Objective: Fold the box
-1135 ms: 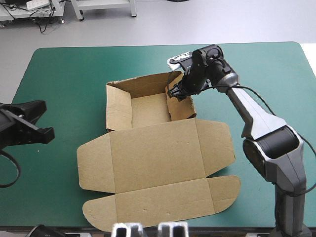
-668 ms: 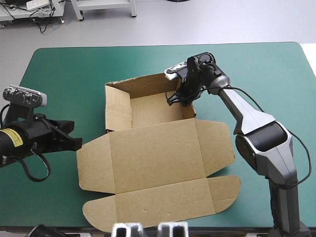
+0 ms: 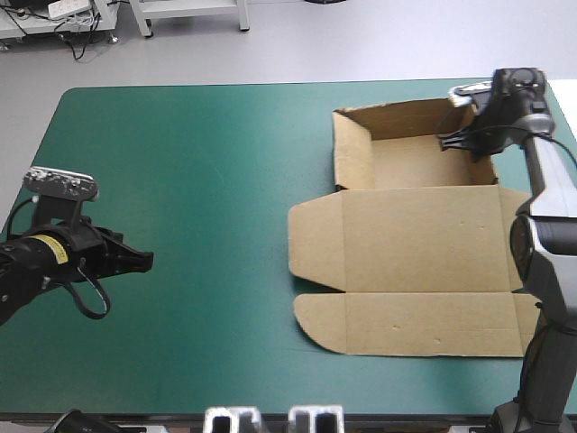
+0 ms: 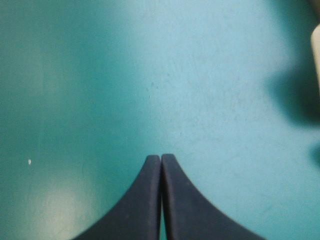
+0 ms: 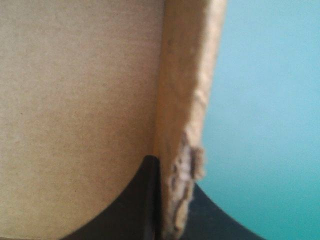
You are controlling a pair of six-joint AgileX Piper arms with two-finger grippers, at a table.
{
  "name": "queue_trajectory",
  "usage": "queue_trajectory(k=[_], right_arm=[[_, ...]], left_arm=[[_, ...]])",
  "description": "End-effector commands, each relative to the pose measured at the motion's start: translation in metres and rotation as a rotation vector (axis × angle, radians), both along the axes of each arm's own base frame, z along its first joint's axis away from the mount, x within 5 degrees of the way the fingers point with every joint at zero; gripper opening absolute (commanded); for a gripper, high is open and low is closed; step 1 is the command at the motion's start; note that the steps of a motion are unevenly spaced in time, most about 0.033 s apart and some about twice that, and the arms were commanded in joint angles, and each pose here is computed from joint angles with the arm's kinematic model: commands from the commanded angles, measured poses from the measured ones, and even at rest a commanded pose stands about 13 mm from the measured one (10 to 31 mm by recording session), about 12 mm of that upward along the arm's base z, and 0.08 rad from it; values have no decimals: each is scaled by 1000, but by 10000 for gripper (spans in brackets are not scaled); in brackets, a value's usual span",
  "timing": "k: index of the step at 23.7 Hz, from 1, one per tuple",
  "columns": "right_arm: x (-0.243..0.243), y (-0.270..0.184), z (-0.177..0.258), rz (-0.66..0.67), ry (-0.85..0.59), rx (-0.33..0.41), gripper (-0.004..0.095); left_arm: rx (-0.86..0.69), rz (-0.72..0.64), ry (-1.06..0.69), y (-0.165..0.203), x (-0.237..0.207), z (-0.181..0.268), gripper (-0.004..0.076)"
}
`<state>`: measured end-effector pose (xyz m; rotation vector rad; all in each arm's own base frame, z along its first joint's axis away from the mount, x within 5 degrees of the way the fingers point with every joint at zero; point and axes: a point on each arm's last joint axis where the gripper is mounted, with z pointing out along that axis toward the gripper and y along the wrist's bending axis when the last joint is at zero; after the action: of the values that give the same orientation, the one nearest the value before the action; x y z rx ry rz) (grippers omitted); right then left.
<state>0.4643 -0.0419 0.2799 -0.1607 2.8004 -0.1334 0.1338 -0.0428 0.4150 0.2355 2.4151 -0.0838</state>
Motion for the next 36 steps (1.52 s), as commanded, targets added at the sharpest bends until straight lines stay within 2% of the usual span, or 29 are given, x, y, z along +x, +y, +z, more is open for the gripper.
queue_trajectory(k=[1, 3, 5, 8, 11, 12, 14, 18, 19, 21, 22, 23, 25, 26, 27, 28, 29, 30, 31, 32, 36], right_arm=[[-25, -70, 52, -141, -111, -76, -23], [-35, -103, 53, -217, -113, -80, -23], [-40, -118, 53, -252, -114, -71, -24], [-43, -127, 53, -269, -119, -46, -24], [-44, -128, 55, -270, -119, -60, 4], [-44, -128, 55, -268, -118, -61, 57], [-45, -128, 60, -231, -129, -84, 254], [-48, -131, 86, -253, -206, -143, 701], [-49, -132, 95, -277, -238, -155, 771], [-51, -130, 115, -297, -309, -150, 825], [-52, -127, 127, -292, -357, -129, 820], [-54, -118, 151, -259, -460, -73, 790], [-58, -97, 184, -148, -600, 3, 703], [-67, -80, 209, -73, -696, 45, 587], [-71, -71, 218, -33, -729, 62, 525], [-81, -48, 237, 70, -788, 80, 345], [-84, -40, 242, 104, -804, 92, 270], [-93, -18, 254, 176, -836, 118, 111], [-98, -9, 259, 203, -849, 132, 28], [-106, 11, 268, 247, -868, 154, -17], [-120, 53, 276, 295, -859, 185, -24]], left_arm=[[33, 27, 107, 1, 0, -22, -10], [51, 35, 138, 1, 1, -32, -10], [67, 42, 140, 3, 1, -35, -10], [82, 51, 133, 4, 2, -34, -10], [84, 51, 132, 4, 2, -34, -10], [84, 51, 132, 4, 2, -34, -10], [84, 51, 132, 4, 2, -34, -10], [94, 47, 129, 5, 2, -34, -10], [100, 49, 127, 5, 2, -34, -10], [117, 52, 120, 7, 3, -34, -10], [124, 55, 117, 7, 3, -34, -10], [130, 57, 114, 8, 3, -34, -10], [140, 41, 114, 8, 3, -34, -10], [141, 39, 114, 8, 3, -34, -10], [142, 37, 114, 8, 3, -34, -10], [142, 34, 114, 8, 3, -34, -10], [142, 35, 114, 8, 3, -34, -10], [142, 35, 114, 8, 3, -34, -10], [142, 35, 114, 8, 3, -34, -10], [142, 35, 114, 8, 3, -34, -10], [142, 35, 114, 8, 3, -34, -10]])
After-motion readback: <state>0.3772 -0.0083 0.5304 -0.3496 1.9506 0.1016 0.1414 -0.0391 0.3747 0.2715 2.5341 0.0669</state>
